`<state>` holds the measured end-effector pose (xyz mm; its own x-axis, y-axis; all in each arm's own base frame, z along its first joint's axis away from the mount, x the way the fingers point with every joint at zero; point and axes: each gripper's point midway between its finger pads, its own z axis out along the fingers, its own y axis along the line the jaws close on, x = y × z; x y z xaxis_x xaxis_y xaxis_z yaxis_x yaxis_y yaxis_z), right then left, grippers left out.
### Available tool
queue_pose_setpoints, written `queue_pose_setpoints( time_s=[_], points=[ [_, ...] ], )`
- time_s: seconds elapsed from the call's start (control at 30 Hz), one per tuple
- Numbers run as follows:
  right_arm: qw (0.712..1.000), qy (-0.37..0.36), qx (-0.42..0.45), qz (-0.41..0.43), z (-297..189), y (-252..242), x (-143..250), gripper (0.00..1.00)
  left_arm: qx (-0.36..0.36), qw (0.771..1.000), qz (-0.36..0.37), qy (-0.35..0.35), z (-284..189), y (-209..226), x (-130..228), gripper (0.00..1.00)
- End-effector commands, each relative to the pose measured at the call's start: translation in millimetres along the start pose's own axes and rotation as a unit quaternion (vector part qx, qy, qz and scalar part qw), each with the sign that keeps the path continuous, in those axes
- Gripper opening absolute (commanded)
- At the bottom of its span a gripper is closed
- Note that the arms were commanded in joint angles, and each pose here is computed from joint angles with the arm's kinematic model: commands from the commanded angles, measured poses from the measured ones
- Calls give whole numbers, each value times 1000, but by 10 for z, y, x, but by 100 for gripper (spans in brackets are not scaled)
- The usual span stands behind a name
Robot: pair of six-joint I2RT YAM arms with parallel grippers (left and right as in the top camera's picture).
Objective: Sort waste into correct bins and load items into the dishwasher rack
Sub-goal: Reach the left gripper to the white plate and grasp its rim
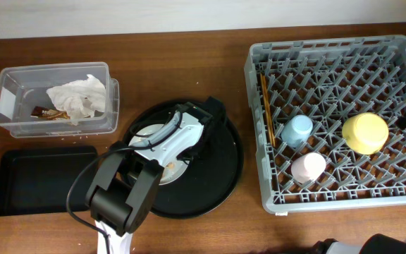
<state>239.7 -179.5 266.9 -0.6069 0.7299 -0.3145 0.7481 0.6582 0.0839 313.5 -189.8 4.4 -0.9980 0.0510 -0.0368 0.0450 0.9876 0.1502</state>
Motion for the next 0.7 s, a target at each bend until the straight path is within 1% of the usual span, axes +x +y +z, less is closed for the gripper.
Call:
queue_pose_setpoints(
  time_s=[0.0,0.03,0.1,0.13,0.2,0.3,0.47,0.53,0.6,0.67],
  points=[
    [1000,-5,4,4,-23,-24,-16,99,-14,1000,2,14,137,20,50,24],
    [1000,-5,4,4,-23,-24,-16,99,-14,1000,2,14,136,20,50,16],
    [1000,-5,4,4,-23,-24,-16,99,-20,1000,3,17,129,43,62,4],
    [1000,-5,4,4,-23,-24,-16,99,-23,1000,3,20,117,56,73,1],
    [1000,-5,4,4,-23,-24,-16,99,-31,999,5,26,39,87,78,1],
    [1000,-5,4,4,-23,-24,-16,99,-76,997,-23,23,-169,247,36,1],
    [1000,-5,4,4,-23,-23,-16,98,-81,995,-49,30,-608,456,-131,1],
    [1000,-5,4,4,-23,-24,-16,99,-69,994,-84,18,-859,684,-270,1],
    [1000,-5,4,4,-23,-23,-16,99,-52,992,-118,11,-1003,897,-338,1],
    [1000,-5,4,4,-23,-24,-16,99,-32,982,-186,-7,-1215,1397,-412,1]
  ],
)
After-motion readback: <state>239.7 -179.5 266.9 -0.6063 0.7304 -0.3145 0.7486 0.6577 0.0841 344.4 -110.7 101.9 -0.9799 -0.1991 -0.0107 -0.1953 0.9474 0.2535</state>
